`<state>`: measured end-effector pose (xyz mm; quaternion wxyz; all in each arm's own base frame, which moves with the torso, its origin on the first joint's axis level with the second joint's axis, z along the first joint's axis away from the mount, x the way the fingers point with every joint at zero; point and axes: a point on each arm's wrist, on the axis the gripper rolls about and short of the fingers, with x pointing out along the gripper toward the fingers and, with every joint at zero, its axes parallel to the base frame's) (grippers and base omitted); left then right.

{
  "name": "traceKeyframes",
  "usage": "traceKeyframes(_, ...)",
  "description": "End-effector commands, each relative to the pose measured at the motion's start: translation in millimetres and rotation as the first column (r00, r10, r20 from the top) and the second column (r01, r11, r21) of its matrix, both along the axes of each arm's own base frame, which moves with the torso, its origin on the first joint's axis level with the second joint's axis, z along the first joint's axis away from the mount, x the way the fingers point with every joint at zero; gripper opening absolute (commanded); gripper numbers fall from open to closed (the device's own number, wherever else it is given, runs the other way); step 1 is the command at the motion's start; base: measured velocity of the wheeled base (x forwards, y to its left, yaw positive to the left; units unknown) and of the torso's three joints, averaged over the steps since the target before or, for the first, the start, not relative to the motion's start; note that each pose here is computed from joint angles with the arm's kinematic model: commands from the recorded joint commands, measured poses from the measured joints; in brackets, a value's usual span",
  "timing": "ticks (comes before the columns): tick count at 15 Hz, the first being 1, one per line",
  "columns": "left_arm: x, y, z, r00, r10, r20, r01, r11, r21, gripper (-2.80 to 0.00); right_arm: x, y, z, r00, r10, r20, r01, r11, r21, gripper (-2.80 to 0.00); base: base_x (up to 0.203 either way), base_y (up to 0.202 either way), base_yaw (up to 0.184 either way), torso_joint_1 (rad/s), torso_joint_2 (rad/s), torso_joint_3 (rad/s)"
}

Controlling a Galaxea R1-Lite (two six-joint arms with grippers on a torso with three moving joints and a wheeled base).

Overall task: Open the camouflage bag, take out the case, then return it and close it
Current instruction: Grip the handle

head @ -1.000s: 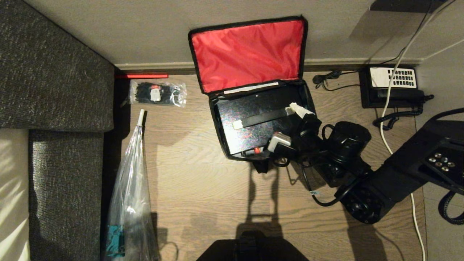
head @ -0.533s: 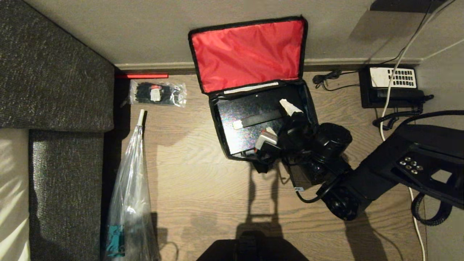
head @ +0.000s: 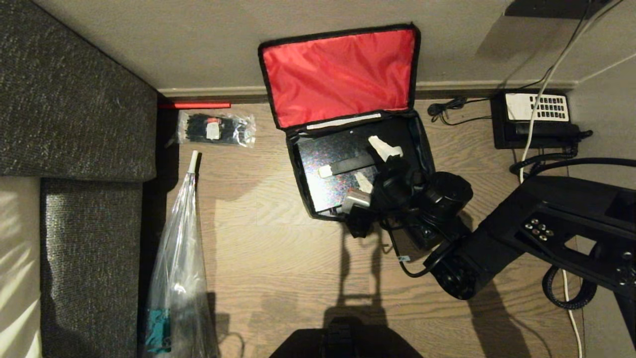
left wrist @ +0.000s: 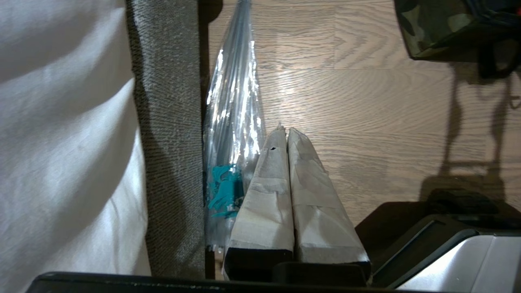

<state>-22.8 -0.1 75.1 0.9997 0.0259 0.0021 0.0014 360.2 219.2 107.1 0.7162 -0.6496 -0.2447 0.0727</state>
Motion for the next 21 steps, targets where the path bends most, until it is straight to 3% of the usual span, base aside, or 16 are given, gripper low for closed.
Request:
traceKeyframes(1, 0, 0, -1, 1.0, 0.0, 0.001, 0.0, 1.0, 0.0, -2.8, 8, 3, -13, 1.0, -0.002, -0.012, 0.002, 1.0, -0.01, 0.0, 0.0, 0.0, 0.0, 0.0, 0.0, 0.0)
traceKeyframes(7, 0, 0, -1, 1.0, 0.0, 0.0, 0.0, 1.0, 0.0, -2.8, 27, 9, -3, 0.998, -0.013, 0.065, 0.011, 0.999, 0.033, 0.0, 0.0, 0.0, 0.0, 0.0, 0.0, 0.0)
traceKeyframes(11, 0, 0, -1, 1.0, 0.0, -0.001, 0.0, 1.0, 0.0, -2.8, 29, 3, 0, 0.997, -0.037, 0.067, 0.034, 0.999, 0.038, 0.0, 0.0, 0.0, 0.0, 0.0, 0.0, 0.0)
traceKeyframes(13, 0, 0, -1, 1.0, 0.0, -0.001, 0.0, 1.0, 0.0, -2.8, 39, 7, 7, 0.993, -0.043, 0.111, 0.035, 0.997, 0.074, 0.0, 0.0, 0.0, 0.0, 0.0, 0.0, 0.0)
traceKeyframes(17, 0, 0, -1, 1.0, 0.0, 0.0, 0.0, 1.0, 0.0, -2.8, 49, 3, -2, 0.985, -0.147, 0.095, 0.139, 0.986, 0.09, 0.0, 0.0, 0.0, 0.0, 0.0, 0.0, 0.0)
traceKeyframes(21, 0, 0, -1, 1.0, 0.0, -0.002, 0.0, 1.0, 0.0, -2.8, 44, 9, -10, 0.964, -0.264, 0.038, 0.258, 0.959, 0.119, 0.0, 0.0, 0.0, 0.0, 0.0, 0.0, 0.0)
